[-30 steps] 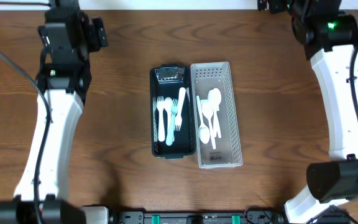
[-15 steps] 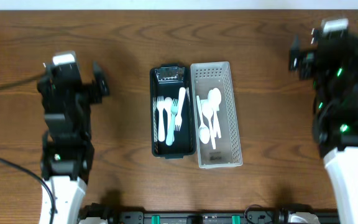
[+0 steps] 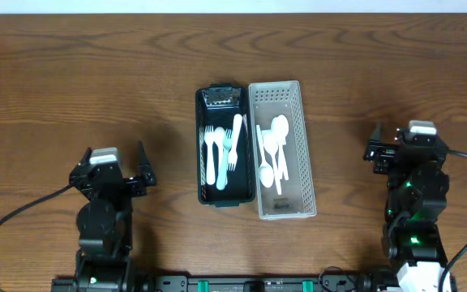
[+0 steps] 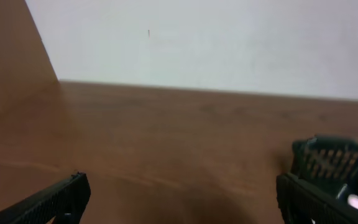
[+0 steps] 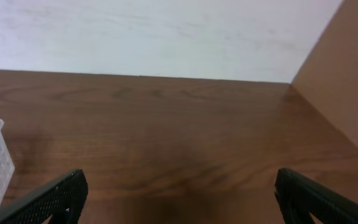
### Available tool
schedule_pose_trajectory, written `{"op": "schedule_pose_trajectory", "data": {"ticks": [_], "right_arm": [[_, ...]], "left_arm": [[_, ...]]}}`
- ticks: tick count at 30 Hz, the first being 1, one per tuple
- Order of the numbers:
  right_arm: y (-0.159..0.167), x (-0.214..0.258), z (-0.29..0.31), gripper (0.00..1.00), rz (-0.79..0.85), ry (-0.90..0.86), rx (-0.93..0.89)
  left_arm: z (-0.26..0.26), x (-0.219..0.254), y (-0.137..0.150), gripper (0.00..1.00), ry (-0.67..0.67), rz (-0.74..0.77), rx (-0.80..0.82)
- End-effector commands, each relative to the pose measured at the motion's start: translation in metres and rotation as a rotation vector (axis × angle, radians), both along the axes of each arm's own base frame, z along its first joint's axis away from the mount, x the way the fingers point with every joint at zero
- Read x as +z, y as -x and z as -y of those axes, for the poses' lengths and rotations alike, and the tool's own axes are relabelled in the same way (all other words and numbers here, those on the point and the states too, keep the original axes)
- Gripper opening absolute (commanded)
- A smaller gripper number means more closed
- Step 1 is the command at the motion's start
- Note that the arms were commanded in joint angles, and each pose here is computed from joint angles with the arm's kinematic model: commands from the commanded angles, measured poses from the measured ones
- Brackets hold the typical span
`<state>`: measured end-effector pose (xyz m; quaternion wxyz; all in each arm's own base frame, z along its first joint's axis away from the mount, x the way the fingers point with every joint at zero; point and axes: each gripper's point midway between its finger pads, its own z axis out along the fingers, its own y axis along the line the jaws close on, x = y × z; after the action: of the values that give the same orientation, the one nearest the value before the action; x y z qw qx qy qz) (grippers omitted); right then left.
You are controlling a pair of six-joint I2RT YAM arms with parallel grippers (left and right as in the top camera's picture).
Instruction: Pack container
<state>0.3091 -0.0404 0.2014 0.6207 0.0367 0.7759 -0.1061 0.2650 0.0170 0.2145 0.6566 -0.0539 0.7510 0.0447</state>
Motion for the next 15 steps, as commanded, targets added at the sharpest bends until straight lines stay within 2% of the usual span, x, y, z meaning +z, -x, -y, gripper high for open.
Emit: {"op": "schedule_pose_trajectory", "data": {"ticks": [1,9,15], "right_arm": [[0.004,-0.003,0.007,0.99,0.002,-0.033,-0.045],[0.013,-0.038,0.007,0.99,-0.145,-0.035,-0.047],[0.03,-0.075,0.006,0.99,-0.314,-0.037,-0.049]], "left_arm": [[0.003,0.014,0.003,0.98,-0.012,0.044,-0.017],[0.003,0.01,0.003,0.98,-0.013,0.027,-0.018],[0.003,-0.011,0.006,0.98,-0.019,-0.057,-0.018]]}}
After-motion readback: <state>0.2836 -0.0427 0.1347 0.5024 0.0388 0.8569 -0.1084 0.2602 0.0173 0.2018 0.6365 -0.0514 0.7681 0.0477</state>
